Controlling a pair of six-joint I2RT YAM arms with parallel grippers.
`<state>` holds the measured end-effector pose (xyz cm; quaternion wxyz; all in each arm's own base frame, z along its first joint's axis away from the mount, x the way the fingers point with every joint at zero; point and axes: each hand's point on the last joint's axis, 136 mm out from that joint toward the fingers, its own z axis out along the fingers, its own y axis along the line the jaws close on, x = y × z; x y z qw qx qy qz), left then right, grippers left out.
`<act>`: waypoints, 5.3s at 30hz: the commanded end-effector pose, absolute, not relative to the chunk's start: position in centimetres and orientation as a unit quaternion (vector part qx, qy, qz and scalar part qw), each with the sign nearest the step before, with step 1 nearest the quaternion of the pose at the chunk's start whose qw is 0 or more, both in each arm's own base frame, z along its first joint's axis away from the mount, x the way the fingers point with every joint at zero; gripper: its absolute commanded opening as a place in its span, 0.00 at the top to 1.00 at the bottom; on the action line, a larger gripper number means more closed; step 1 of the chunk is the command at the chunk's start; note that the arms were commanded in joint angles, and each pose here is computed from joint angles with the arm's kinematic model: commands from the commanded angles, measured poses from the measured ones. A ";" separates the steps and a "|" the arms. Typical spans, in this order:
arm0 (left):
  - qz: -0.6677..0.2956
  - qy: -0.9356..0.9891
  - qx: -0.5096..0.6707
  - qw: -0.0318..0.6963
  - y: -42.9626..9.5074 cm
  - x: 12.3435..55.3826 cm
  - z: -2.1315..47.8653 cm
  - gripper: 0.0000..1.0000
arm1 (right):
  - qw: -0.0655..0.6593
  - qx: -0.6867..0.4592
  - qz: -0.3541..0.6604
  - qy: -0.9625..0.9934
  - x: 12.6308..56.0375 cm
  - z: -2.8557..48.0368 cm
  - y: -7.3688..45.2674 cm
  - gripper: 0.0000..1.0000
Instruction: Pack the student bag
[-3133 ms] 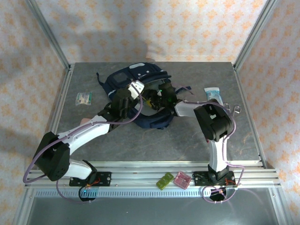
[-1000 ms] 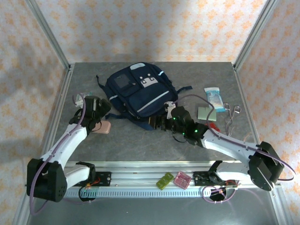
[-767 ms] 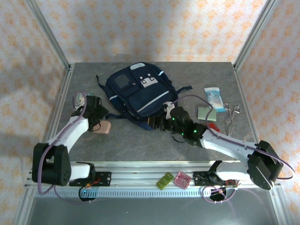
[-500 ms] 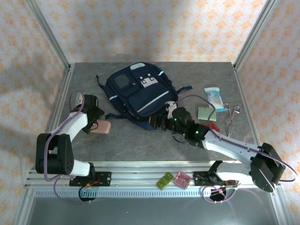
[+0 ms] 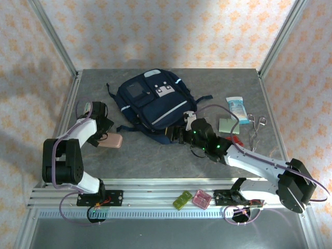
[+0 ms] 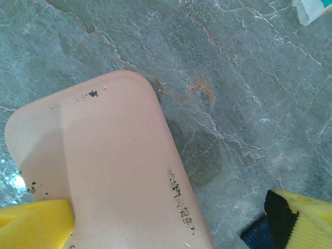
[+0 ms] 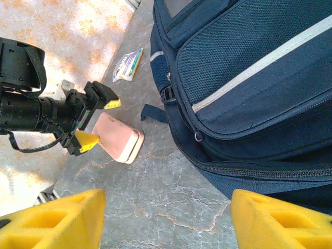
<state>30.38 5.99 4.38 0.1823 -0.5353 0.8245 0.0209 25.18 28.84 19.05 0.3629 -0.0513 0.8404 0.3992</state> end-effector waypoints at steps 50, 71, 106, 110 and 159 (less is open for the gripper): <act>-0.195 0.815 -0.453 0.305 -4.2 35.6 15.2 0.58 | 0.343 -0.091 0.471 0.807 25.1 20.7 32.8 0.38; -0.384 0.812 -0.301 0.321 -21.0 36.3 26.2 0.47 | 0.407 -0.058 0.502 0.760 28.1 25.2 33.9 0.60; 0.086 0.894 0.251 0.361 -28.2 39.7 13.9 0.21 | 0.475 0.216 0.336 0.784 27.5 22.3 11.7 0.72; 0.123 0.891 0.260 0.352 -27.9 40.4 11.9 0.20 | 0.476 0.212 0.339 0.783 27.4 22.5 11.8 0.72; 0.159 0.812 0.192 0.528 -24.6 44.5 34.5 1.00 | 0.357 0.102 0.522 0.768 30.5 22.0 22.2 0.73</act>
